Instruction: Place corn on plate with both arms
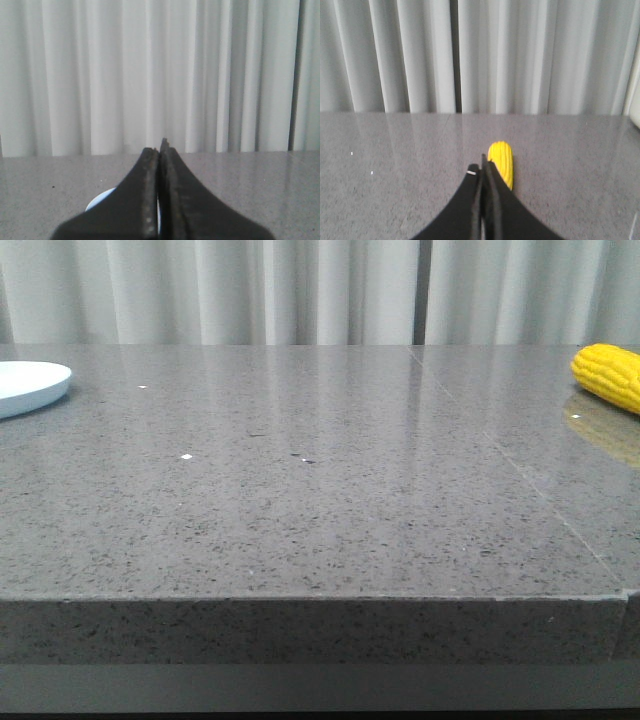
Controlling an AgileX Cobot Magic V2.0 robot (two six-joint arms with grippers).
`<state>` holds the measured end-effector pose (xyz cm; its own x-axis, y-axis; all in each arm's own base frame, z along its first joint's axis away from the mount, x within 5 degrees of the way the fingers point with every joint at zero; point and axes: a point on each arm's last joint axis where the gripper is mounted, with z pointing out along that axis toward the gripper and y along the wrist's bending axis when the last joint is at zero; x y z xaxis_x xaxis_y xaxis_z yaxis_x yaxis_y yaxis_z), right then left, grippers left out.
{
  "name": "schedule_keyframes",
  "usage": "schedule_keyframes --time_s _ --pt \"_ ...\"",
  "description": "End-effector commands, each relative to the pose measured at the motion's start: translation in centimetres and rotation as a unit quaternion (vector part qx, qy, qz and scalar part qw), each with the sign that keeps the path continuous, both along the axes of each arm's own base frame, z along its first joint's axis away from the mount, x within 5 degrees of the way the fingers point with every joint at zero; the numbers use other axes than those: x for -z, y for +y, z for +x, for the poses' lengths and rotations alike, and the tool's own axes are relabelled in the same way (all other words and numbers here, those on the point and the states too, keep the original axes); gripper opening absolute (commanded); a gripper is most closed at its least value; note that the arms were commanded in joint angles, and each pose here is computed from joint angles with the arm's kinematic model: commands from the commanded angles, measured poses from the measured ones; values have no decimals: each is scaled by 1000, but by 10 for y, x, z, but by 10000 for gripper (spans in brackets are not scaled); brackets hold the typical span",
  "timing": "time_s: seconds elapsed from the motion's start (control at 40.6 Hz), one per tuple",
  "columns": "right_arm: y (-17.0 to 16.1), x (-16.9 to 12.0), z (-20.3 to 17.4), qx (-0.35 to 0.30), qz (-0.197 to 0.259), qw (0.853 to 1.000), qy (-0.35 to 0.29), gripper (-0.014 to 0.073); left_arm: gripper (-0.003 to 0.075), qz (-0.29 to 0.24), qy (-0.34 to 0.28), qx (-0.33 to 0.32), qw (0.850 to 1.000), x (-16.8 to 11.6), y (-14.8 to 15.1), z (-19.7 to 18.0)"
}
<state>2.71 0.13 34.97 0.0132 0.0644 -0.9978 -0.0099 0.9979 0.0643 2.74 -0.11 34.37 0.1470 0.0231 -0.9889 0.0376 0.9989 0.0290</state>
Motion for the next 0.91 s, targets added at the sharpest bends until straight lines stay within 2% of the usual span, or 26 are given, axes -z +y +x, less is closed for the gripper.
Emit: schedule_keyframes --time_s 0.0,0.123,0.37,0.764,0.813,0.887 --pt "0 -21 8 2 -5 1000 10 -67 -20 -3 15 1 1000 -23 0 7" --pt "0 -22 22 1 -5 997 71 -67 -20 -1 74 1 997 -27 -1 24" --pt "0 -12 51 0 -4 990 144 -67 -20 2 136 1 991 -17 -2 51" --pt "-1 0 74 -1 -4 978 207 -58 -19 3 155 0 988 -14 -3 61" --pt "-1 1 75 -2 -8 978 211 -15 -8 3 160 0 987 -13 -3 61" --pt "0 1 76 -3 -10 977 213 92 78 3 168 0 986 -11 -3 61"
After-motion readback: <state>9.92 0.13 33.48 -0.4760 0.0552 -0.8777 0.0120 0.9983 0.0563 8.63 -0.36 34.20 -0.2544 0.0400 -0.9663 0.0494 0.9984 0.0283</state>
